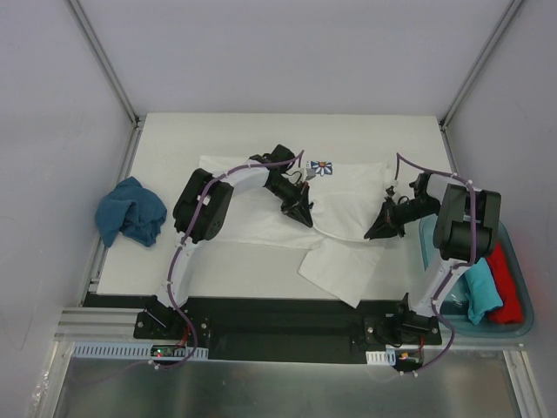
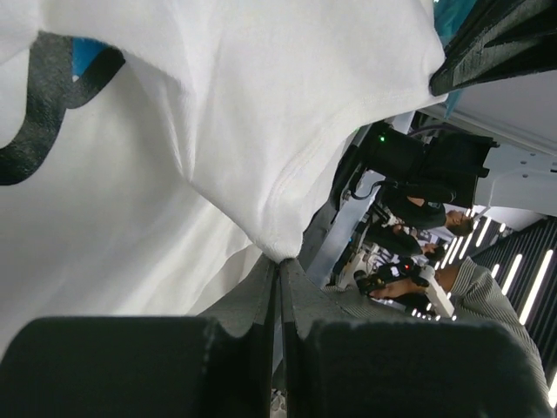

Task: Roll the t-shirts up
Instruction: Fold the T-shirt at the center of the board.

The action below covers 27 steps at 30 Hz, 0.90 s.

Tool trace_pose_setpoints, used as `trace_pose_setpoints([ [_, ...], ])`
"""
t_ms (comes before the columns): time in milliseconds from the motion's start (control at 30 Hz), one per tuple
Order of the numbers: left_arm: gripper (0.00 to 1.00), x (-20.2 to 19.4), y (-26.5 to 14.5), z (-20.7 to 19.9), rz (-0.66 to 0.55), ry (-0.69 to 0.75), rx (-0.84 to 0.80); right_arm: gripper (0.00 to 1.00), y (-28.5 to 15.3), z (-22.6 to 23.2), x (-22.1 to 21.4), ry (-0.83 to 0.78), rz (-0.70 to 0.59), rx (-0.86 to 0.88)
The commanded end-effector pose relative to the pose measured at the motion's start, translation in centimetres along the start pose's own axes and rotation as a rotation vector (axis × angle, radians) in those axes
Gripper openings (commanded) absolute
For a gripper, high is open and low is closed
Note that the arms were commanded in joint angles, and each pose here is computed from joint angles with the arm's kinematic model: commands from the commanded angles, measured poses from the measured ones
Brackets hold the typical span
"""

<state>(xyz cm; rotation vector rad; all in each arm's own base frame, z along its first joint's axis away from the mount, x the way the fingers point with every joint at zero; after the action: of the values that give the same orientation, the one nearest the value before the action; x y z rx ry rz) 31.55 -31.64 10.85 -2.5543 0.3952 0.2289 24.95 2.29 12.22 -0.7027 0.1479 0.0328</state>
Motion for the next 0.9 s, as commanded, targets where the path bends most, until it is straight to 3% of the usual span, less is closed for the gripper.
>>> trace_pose_setpoints([
  [0,0.0,-1.0,-1.5,-1.4,0.014,0.04,-0.048,0.02,-0.9,0.2,-0.4,-0.033,0.013,-0.065],
  [167,0.0,-1.7,-1.6,-1.3,0.041,0.021,-0.068,0.04,-0.8,-0.8,0.1,-0.043,0.041,-0.121],
  [200,0.0,-1.9,-1.6,-1.1,0.046,0.016,-0.068,0.08,-0.7,-1.1,0.0,-0.04,0.057,-0.144],
  [233,0.0,-2.0,-1.7,-1.1,0.046,0.014,-0.069,0.19,-0.8,-1.4,0.1,-0.055,0.065,-0.164],
  [300,0.05,-2.4,-2.3,-1.2,0.043,0.006,-0.072,0.24,-1.2,-1.7,-0.2,-0.067,0.101,-0.206],
  [333,0.07,-2.4,-2.7,-1.2,0.036,0.008,-0.072,0.32,-2.0,-1.2,0.4,-0.107,0.092,-0.22],
  [367,0.15,-2.3,-3.7,-1.1,0.012,-0.004,-0.065,0.35,-2.6,-1.0,0.5,-0.156,0.107,-0.229],
  [433,0.21,-2.4,-5.6,-1.7,-0.034,0.034,-0.057,0.38,-4.8,0.8,1.2,-0.227,0.101,-0.23],
  [600,0.31,0.6,-11.8,-1.1,-0.242,0.164,0.072,0.38,-9.1,3.5,4.6,-0.402,-0.046,-0.303],
  [700,0.31,3.3,-14.9,0.2,-0.376,0.292,0.267,0.38,-10.9,4.3,8.6,-0.496,-0.175,-0.388],
  [867,0.3,6.6,-21.3,2.9,-0.531,0.37,0.51,0.32,-11.3,5.0,14.7,-0.637,-0.282,-0.509],
])
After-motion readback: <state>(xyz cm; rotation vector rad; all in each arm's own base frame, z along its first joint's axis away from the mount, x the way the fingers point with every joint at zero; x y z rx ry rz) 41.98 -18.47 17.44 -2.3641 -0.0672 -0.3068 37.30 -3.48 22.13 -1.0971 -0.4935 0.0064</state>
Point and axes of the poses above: each gripper's point midway between its finger pads, its own y axis out along the fingers, its own z axis along the line the jaws close on, x = y × z, the point moved 8 cm from there along -y, back along the fingers, and after that the axes turned 11 degrees about -y, right-handed, at the moved point
